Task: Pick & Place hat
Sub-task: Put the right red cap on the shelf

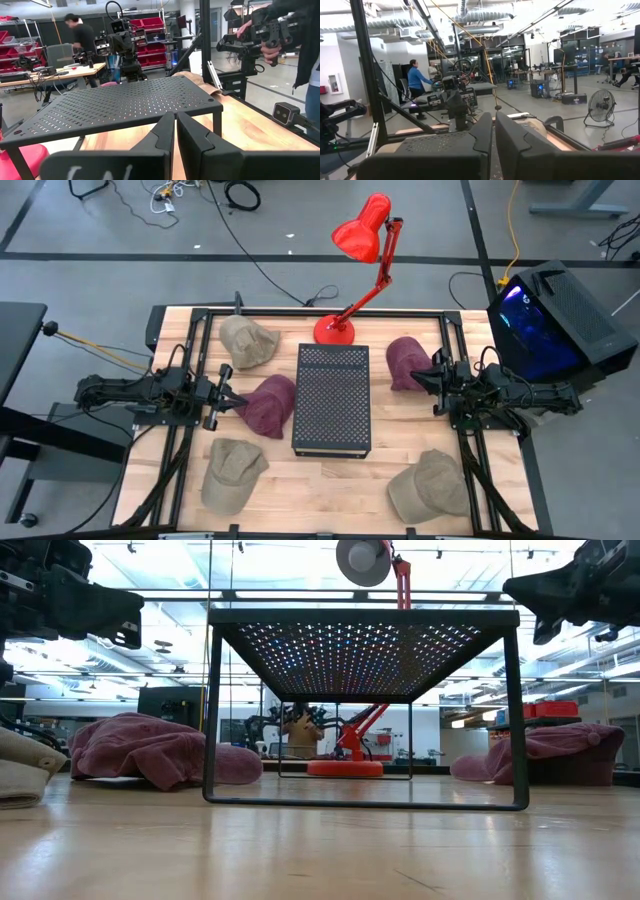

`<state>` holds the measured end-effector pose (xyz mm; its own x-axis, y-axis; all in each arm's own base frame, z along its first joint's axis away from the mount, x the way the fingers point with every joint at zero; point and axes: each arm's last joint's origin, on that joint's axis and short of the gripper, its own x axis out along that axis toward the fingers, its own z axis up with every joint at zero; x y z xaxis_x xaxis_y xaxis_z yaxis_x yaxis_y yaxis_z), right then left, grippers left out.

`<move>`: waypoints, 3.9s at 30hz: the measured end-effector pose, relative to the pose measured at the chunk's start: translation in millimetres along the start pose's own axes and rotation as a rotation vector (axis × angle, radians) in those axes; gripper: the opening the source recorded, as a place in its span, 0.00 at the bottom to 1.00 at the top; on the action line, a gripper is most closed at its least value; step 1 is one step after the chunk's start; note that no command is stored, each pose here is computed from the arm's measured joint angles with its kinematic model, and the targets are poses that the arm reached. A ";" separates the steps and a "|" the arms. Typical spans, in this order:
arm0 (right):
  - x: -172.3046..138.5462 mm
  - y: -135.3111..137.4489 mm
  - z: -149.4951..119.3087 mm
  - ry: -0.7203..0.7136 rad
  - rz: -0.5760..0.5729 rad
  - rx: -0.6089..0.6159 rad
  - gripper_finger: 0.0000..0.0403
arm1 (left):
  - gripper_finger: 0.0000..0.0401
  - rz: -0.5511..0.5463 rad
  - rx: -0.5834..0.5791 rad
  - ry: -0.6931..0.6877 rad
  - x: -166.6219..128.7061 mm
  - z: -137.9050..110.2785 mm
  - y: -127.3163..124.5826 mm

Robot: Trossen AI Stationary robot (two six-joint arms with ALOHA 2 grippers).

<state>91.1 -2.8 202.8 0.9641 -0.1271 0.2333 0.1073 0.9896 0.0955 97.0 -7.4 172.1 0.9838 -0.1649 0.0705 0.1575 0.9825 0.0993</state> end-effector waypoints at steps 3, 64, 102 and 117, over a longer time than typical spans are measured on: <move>0.0 0.0 0.2 -0.002 0.000 0.001 0.07 | 0.06 0.000 0.000 0.000 0.0 0.1 0.0; 71.9 16.0 161.7 0.747 -0.199 -0.184 0.07 | 0.06 0.000 0.000 0.000 0.0 0.1 0.0; 88.8 -52.4 119.2 1.123 -0.649 0.261 0.49 | 0.06 0.000 0.000 0.000 0.0 0.1 0.0; 75.2 -84.7 100.9 1.395 -0.865 0.392 0.49 | 0.06 0.000 0.000 0.000 0.0 0.0 0.0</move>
<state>130.0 -102.9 310.0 0.1457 -0.2201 -0.9645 0.8258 0.5639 -0.0039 97.0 -7.3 172.2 0.9838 -0.1647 0.0706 0.1574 0.9825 0.0993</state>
